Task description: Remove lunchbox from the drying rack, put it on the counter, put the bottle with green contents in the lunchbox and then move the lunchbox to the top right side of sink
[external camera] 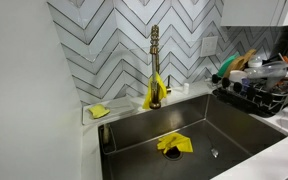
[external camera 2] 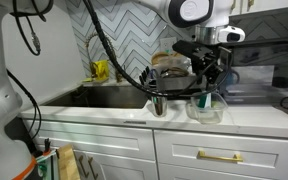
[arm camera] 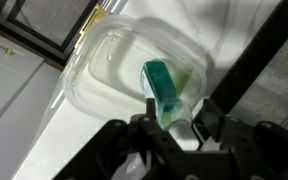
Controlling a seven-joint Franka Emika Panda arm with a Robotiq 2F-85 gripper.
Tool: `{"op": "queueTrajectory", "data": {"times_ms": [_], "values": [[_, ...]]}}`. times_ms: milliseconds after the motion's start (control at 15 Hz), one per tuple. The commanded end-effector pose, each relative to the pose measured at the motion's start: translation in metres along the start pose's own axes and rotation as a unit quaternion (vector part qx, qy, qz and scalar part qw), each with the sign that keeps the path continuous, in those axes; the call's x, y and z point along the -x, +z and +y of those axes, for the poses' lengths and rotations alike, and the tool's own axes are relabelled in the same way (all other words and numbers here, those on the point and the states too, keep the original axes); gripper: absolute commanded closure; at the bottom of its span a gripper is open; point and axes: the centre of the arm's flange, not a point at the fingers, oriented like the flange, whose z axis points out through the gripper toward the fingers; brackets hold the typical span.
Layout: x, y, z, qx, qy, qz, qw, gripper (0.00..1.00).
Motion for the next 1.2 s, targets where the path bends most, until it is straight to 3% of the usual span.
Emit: {"op": "queueTrajectory", "data": {"times_ms": [0, 133, 200, 467, 733, 867, 1133], "values": [[0.000, -0.026, -0.003, -0.003, 0.016, 0.022, 0.9996, 0.18], [-0.001, -0.048, -0.003, 0.005, 0.014, 0.032, 0.9994, 0.02], [0.001, -0.057, -0.002, 0.005, 0.015, 0.033, 0.9993, 0.00], [0.029, -0.057, 0.015, 0.043, 0.041, -0.006, 0.9982, 0.00], [0.045, -0.027, 0.031, 0.026, 0.086, -0.008, 0.9959, 0.00], [0.029, -0.033, 0.030, 0.031, 0.070, -0.010, 0.9970, 0.00], [0.034, -0.017, 0.038, 0.038, 0.079, -0.023, 0.9959, 0.00]]}}
